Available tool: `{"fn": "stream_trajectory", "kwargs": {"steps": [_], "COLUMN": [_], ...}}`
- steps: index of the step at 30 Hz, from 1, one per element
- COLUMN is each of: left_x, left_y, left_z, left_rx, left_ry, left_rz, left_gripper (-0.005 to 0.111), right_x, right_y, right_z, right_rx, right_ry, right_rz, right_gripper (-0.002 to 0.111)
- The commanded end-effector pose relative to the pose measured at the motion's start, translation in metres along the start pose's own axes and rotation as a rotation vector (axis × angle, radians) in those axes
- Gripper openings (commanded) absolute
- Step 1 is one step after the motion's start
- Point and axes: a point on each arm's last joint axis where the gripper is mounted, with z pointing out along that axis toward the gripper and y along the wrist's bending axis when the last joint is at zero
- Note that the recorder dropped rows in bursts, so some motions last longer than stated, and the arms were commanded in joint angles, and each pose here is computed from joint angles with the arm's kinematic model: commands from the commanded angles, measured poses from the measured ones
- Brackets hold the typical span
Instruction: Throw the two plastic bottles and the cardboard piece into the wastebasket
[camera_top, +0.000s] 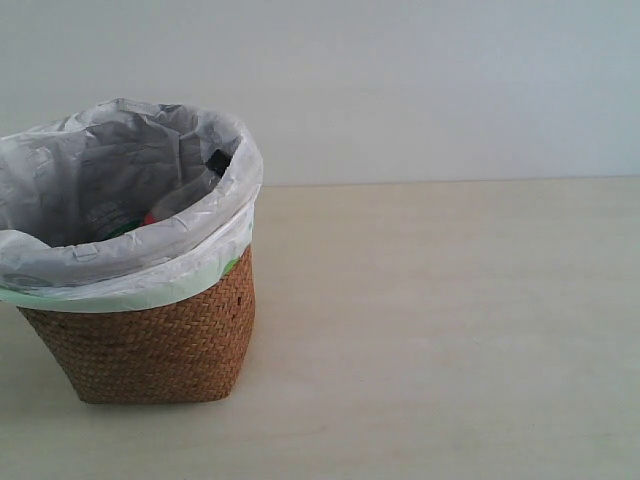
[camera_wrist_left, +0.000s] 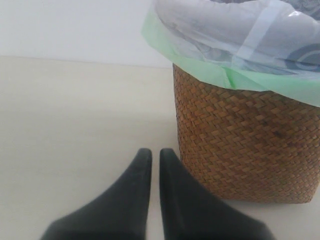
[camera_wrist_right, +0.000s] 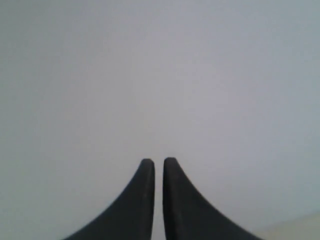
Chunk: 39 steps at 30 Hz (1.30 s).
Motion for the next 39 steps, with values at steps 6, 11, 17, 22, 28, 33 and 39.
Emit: {"fn": "stream_trajectory", "kwargs": {"steps": [6, 11, 17, 22, 28, 33, 39], "left_x": [0.001, 0.001, 0.001, 0.001, 0.001, 0.001, 0.001], "left_y": [0.0, 0.0, 0.0, 0.0, 0.0, 0.0, 0.0], "left_z": [0.0, 0.0, 0.0, 0.0, 0.0, 0.0, 0.0], "left_rx": [-0.004, -0.004, -0.004, -0.004, -0.004, -0.004, -0.004], "left_ry": [-0.002, -0.002, -0.002, -0.002, -0.002, -0.002, -0.002], "left_rz": [-0.008, -0.008, -0.008, -0.008, -0.008, -0.008, -0.008], "left_gripper": [0.006, 0.006, 0.006, 0.006, 0.006, 0.006, 0.006], "right_x": [0.061, 0.064, 0.069, 0.077, 0.084, 0.088, 0.088], "right_y": [-0.027, -0.029, -0.033, -0.04, -0.046, -0.05, -0.05], "right_z": [-0.01, -0.01, -0.012, -0.017, -0.022, -0.026, -0.026], "right_rx": [0.064, 0.075, 0.082, 0.147, 0.203, 0.238, 0.238], "right_ry": [0.225, 0.264, 0.335, 0.451, 0.549, 0.611, 0.611], "right_rz": [-0.198, -0.233, -0.397, -0.4, -0.401, -0.399, -0.399], "right_gripper": [0.002, 0.002, 0.002, 0.002, 0.002, 0.002, 0.002]}}
